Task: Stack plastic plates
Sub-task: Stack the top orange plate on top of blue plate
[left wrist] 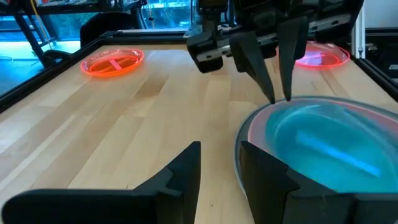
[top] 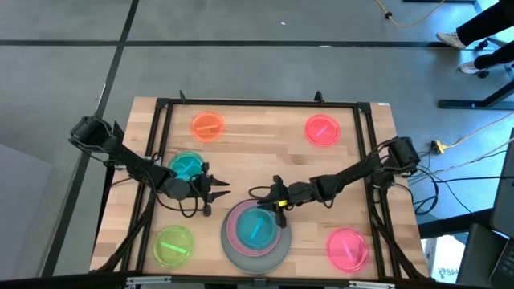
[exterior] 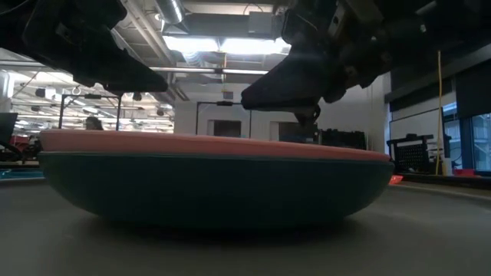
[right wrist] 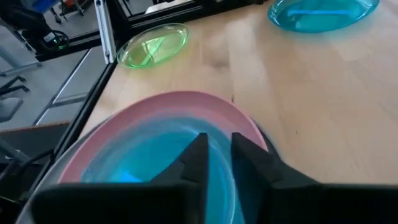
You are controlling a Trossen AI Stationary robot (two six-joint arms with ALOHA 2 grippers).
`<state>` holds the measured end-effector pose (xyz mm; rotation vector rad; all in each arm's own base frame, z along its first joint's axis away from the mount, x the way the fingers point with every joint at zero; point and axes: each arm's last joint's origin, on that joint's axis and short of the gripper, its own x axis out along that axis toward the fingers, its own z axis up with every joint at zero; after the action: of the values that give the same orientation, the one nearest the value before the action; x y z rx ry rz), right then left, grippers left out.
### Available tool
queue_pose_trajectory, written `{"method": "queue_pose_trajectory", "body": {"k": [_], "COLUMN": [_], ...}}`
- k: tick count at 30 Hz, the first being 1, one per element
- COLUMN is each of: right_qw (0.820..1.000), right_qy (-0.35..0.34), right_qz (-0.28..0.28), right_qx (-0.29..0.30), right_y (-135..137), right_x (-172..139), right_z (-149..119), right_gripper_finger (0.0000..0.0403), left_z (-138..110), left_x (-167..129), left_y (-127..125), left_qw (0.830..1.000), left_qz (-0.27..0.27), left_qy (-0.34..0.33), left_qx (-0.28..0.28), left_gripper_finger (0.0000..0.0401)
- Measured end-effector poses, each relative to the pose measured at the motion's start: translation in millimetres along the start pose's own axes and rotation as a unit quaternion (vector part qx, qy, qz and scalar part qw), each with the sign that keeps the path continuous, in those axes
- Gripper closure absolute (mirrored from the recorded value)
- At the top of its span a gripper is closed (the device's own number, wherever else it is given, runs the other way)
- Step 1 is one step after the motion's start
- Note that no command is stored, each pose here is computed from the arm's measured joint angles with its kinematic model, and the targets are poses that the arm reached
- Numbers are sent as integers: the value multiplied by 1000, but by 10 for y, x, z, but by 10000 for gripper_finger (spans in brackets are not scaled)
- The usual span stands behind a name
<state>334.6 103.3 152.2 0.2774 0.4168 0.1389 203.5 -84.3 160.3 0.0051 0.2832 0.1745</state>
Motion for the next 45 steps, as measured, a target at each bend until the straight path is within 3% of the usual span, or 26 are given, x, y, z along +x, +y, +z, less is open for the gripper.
{"method": "queue_pose_trajectory", "body": {"k": [8,17,23,29,38,45], "right_qw": [998,984,954,923,863,847], "right_qy": [20,70,96,151,248,290], "right_qz": [-9,-140,-256,-331,-435,-445], "right_qx": [-54,-81,-125,-123,-68,-3], "right_y": [24,-10,-87,-215,-766,-1214], "right_x": [-150,-681,-945,-1078,-1259,-1379], "right_z": [108,336,366,276,245,156], "right_gripper_finger": [245,229,228,228,228,228], "left_z": [0,5,6,13,28,31], "left_x": [0,0,0,0,0,-1], "left_y": [0,-1,-2,-3,-5,-7], "left_qw": [1000,1000,1000,1000,1000,1000], "left_qz": [0,-1,-2,-2,-4,-5], "left_qy": [0,-2,-3,-6,-12,-13], "left_qx": [0,-4,-5,-8,-12,-12], "left_gripper_finger": [296,296,296,296,296,296]}}
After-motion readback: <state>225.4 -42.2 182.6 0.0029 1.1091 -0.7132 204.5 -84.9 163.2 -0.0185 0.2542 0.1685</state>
